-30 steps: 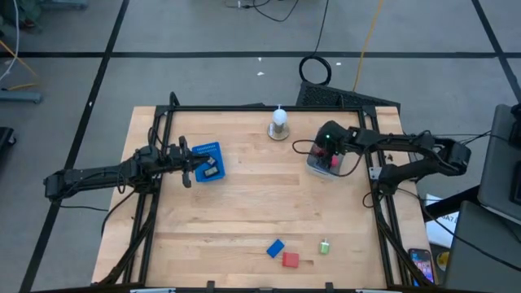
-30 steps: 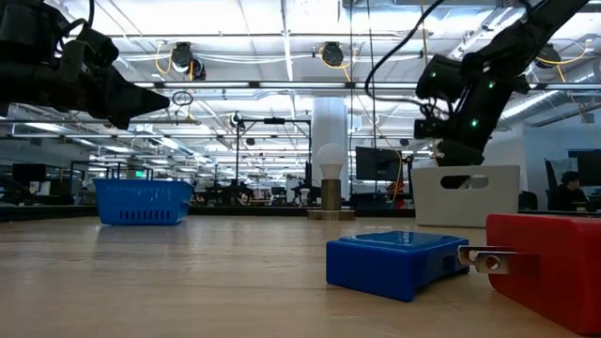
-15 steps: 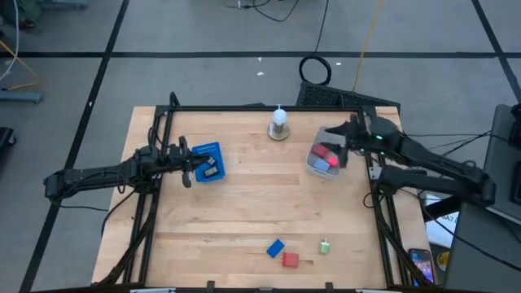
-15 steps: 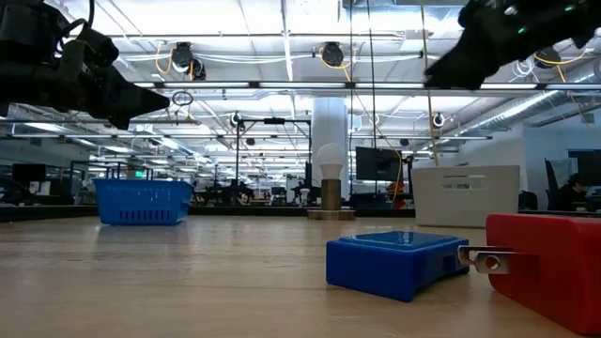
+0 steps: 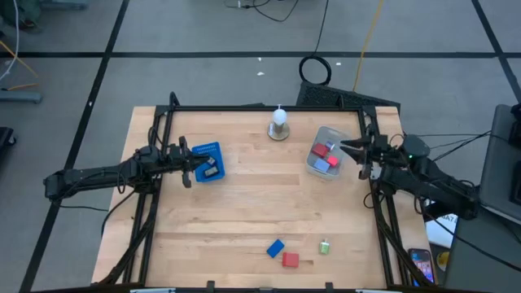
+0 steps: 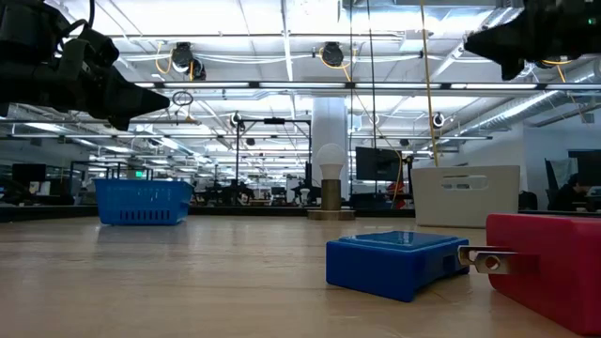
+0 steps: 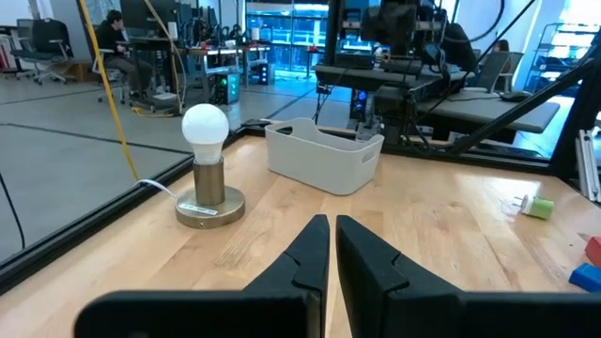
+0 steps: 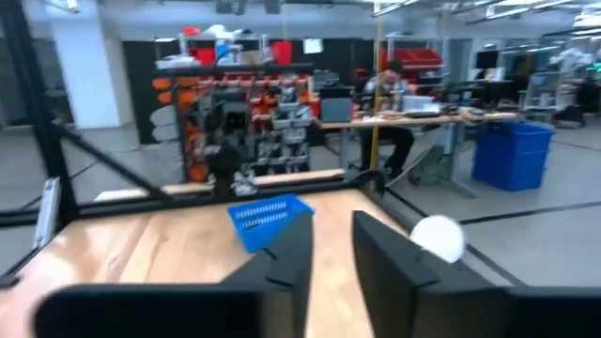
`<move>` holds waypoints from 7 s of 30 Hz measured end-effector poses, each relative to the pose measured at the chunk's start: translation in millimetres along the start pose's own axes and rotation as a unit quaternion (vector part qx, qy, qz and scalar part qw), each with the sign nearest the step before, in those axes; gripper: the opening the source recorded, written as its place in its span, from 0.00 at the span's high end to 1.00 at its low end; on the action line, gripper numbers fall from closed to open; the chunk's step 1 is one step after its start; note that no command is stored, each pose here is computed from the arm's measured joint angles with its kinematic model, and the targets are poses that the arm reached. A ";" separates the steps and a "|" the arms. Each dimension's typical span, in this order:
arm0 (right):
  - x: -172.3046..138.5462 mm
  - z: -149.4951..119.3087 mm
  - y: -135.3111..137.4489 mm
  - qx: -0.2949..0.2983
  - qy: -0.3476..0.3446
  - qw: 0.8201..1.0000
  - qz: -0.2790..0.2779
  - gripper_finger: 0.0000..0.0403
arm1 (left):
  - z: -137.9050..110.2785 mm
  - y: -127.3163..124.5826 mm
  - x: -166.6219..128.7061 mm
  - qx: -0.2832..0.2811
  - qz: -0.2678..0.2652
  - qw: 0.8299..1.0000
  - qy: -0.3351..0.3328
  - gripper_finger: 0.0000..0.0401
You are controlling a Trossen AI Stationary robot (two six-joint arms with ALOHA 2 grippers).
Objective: Pick & Place Office items
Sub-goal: Put the blue digital clock into the blue bin
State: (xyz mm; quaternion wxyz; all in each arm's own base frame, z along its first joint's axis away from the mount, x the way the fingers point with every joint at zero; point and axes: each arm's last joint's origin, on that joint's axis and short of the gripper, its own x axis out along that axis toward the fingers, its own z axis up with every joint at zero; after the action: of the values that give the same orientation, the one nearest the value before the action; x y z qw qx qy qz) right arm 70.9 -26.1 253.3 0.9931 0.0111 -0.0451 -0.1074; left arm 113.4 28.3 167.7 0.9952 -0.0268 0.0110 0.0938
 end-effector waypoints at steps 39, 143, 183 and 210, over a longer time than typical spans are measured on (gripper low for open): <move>13.7 -83.5 12.3 -0.014 0.033 0.991 0.127 1.00 | -2.9 2.9 -0.2 -0.002 0.048 0.999 0.014 0.94; 23.4 -97.1 10.9 0.034 0.116 0.986 0.115 1.00 | -43.0 -220.2 293.7 0.159 -0.421 0.797 0.403 0.01; 23.9 -96.0 10.8 0.048 0.112 0.986 0.111 1.00 | -21.4 -205.8 308.9 0.069 -0.273 0.867 0.412 0.01; 25.1 -94.4 10.4 0.049 0.103 0.988 0.104 1.00 | -50.2 -172.5 339.1 0.034 -0.198 0.839 0.505 0.01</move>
State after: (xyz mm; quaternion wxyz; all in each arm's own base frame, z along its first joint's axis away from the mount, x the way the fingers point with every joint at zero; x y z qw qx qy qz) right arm 106.2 -20.2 161.8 0.9965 0.0656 0.0514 0.0002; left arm 477.9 -80.7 117.3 0.8493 -0.0382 0.5097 -0.1320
